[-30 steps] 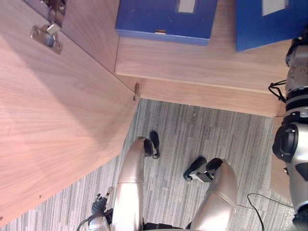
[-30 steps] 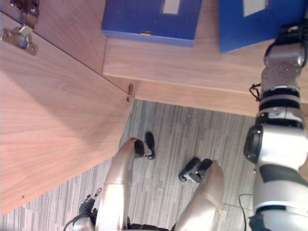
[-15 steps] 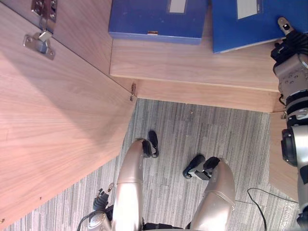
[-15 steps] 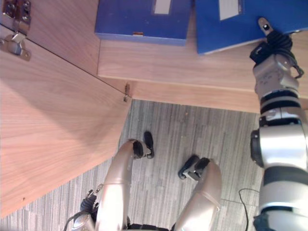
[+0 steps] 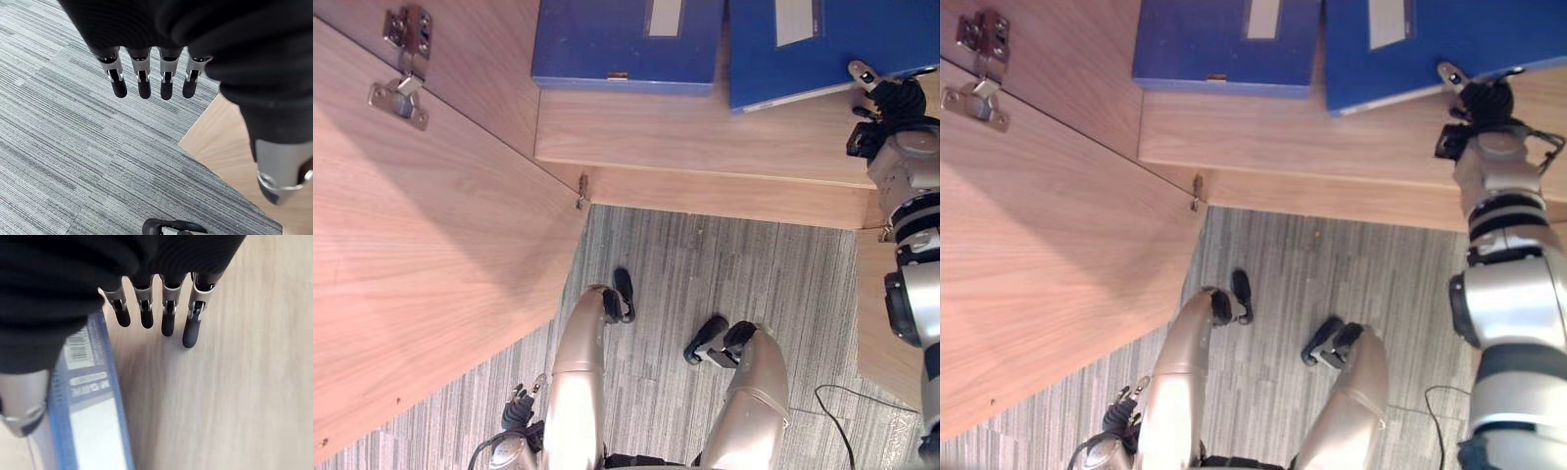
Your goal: Walk over to the cabinet, pick up the folder, carry it to the office cabinet, place the folder inside the office cabinet, then close the office cabinet door
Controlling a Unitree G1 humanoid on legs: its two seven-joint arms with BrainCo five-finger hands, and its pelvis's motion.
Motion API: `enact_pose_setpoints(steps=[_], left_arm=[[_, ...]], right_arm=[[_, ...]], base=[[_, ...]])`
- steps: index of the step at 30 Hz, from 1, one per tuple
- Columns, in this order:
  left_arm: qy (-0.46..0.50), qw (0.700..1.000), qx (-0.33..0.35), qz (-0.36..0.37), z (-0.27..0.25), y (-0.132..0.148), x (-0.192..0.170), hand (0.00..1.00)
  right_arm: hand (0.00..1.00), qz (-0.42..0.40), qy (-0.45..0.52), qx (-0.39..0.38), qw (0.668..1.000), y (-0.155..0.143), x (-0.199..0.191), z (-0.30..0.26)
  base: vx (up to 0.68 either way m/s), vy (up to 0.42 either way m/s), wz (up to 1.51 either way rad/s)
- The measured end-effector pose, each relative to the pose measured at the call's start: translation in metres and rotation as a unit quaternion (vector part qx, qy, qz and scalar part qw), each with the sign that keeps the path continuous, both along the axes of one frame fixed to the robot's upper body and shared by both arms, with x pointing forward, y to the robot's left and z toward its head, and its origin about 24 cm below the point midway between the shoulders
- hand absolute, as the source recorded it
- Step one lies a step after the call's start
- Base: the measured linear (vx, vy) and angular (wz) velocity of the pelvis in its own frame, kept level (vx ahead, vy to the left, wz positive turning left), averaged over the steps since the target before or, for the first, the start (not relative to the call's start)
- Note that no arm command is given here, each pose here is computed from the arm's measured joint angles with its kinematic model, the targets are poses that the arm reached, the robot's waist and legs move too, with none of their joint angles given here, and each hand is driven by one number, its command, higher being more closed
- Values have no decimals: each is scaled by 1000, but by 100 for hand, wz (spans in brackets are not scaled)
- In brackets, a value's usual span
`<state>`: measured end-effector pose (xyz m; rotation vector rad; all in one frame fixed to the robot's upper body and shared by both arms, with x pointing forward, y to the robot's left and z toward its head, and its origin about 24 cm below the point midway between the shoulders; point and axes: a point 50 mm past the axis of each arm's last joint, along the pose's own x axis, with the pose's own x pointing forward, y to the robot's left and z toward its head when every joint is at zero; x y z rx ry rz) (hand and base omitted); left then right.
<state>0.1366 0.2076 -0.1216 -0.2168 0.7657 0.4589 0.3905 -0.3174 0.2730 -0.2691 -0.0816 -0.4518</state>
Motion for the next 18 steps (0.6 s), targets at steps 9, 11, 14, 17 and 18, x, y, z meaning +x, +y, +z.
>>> enact_pose_setpoints(steps=[9,11,14,17,18], left_arm=[[0,999,8,-46,0,0,1,0],[1,998,14,-58,1,0,1,0],[7,998,17,-67,0,0,-3,0],[11,997,19,-73,-1,0,-9,0],[10,997,21,-74,0,1,-10,0]], right_arm=[[0,27,40,-69,996,0,-1,-13],[0,30,47,-81,995,0,-1,-14],[0,33,71,-97,992,0,-1,-26],[0,33,99,-151,983,4,1,-36],[0,34,104,-170,979,6,2,-37]], base=[[3,-48,0],[5,-19,-1],[3,-4,-1],[4,-7,-4],[-4,-7,-6]])
